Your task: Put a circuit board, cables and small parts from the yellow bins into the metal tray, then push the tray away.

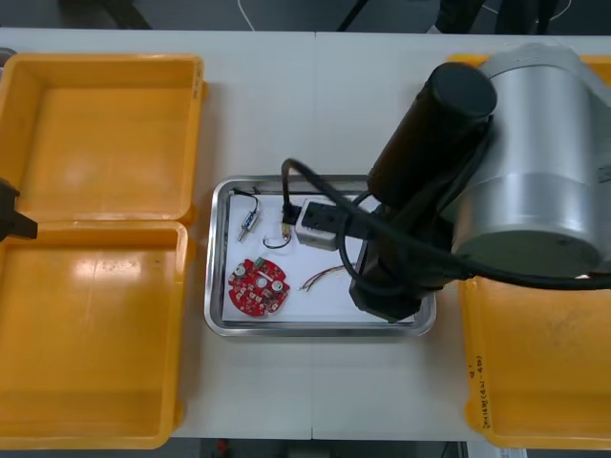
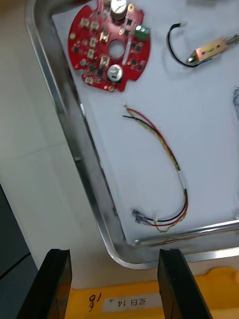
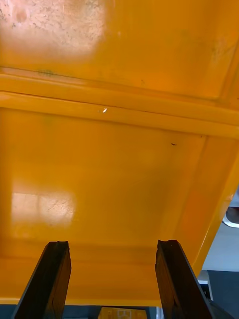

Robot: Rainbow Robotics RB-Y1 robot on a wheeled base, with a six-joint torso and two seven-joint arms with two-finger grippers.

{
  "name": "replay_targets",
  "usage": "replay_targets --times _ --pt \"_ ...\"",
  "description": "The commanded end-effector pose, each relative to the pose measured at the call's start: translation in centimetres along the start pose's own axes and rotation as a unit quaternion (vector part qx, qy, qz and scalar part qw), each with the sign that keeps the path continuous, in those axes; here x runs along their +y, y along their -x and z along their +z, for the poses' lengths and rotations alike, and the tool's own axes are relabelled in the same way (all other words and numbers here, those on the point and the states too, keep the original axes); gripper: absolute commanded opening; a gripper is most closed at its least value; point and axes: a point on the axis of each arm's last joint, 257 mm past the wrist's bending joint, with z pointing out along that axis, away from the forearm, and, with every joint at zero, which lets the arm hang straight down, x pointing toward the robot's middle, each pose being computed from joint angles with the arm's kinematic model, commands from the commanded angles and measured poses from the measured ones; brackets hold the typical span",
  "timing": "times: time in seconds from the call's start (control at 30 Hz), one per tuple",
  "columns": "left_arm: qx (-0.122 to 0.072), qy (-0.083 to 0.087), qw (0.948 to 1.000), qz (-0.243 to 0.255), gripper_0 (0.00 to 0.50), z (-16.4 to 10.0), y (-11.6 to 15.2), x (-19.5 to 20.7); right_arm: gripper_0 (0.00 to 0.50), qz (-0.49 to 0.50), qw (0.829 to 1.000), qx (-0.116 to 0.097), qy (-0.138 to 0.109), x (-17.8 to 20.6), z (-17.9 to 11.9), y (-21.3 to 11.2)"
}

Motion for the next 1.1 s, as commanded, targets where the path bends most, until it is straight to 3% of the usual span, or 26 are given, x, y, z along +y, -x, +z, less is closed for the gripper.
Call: replay_targets --times 0.03,0.17,0.37,0.67,1.1 --pt "-0.010 0.023 0.9971 0.072 0.500 -1.3 -0.2 1.4 0.500 -0.087 0.996 0.025 -0.009 1.6 1.2 0.3" --pt "-0.005 0.025 0.9970 0.073 0.500 -1.1 -0.6 1.7 0.500 -0.110 0.993 0.036 -0.020 2.0 2.2 0.3" --pt "-0.001 0.026 0.9970 0.072 0.500 -0.9 -0.8 1.8 0.500 -0.111 0.993 0.051 0.003 2.8 4.5 0.6" --pt "-0.001 0.026 0.9970 0.072 0.500 -0.9 -0.8 1.8 0.500 -0.133 0.989 0.060 -0.020 3.6 7.3 1.6" --pt "-0.001 0.026 0.9970 0.072 0.500 -0.9 -0.8 1.8 0.500 -0.160 0.986 0.049 -0.023 5.1 9.7 3.2"
